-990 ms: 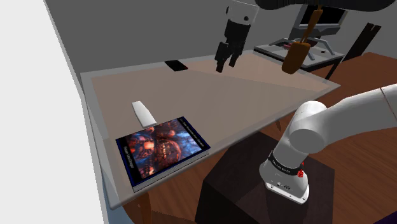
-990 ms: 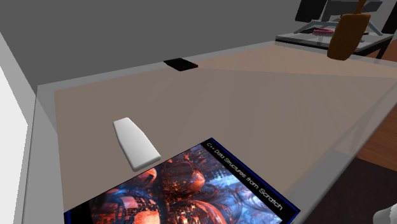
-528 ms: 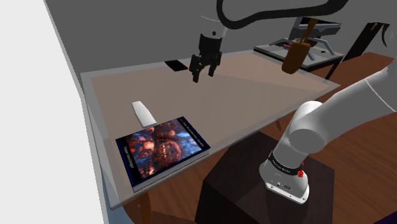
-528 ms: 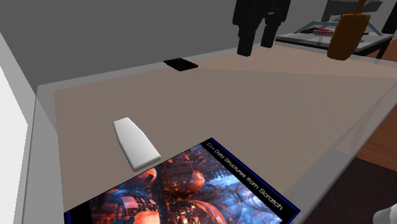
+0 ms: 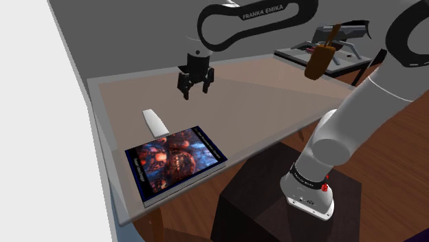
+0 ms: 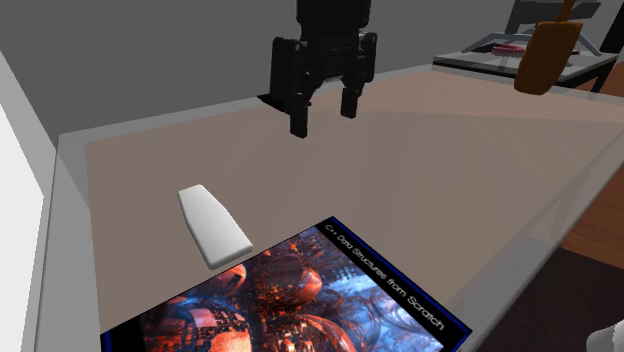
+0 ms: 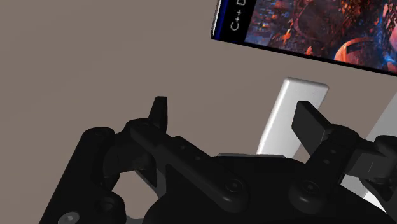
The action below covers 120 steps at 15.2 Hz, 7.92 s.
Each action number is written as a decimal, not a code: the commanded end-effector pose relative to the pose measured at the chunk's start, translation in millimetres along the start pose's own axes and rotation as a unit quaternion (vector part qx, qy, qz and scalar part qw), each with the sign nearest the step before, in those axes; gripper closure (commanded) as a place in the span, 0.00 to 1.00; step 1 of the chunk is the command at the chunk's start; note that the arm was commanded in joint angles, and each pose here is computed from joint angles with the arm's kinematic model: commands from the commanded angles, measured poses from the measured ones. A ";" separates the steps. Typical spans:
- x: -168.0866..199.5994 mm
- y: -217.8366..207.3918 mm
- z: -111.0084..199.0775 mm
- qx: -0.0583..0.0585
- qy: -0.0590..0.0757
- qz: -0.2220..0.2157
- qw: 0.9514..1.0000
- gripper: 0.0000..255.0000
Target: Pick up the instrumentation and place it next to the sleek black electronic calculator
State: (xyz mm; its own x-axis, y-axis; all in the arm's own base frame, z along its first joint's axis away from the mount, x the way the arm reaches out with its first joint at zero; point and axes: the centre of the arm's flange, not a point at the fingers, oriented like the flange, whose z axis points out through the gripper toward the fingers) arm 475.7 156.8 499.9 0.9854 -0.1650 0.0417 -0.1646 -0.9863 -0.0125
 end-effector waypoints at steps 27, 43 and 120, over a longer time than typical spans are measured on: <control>152.8 -122.2 180.5 -0.011 -0.024 0.077 0.997 0.00; 152.8 -122.2 180.5 -0.011 -0.024 0.077 0.997 1.00; 296.0 431.0 166.5 -0.011 -0.024 0.077 0.997 1.00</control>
State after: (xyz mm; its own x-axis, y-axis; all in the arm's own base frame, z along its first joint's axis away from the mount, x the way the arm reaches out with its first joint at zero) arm 703.6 -316.3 340.9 0.9489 -0.3153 -0.0086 -0.3153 -0.9490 0.0078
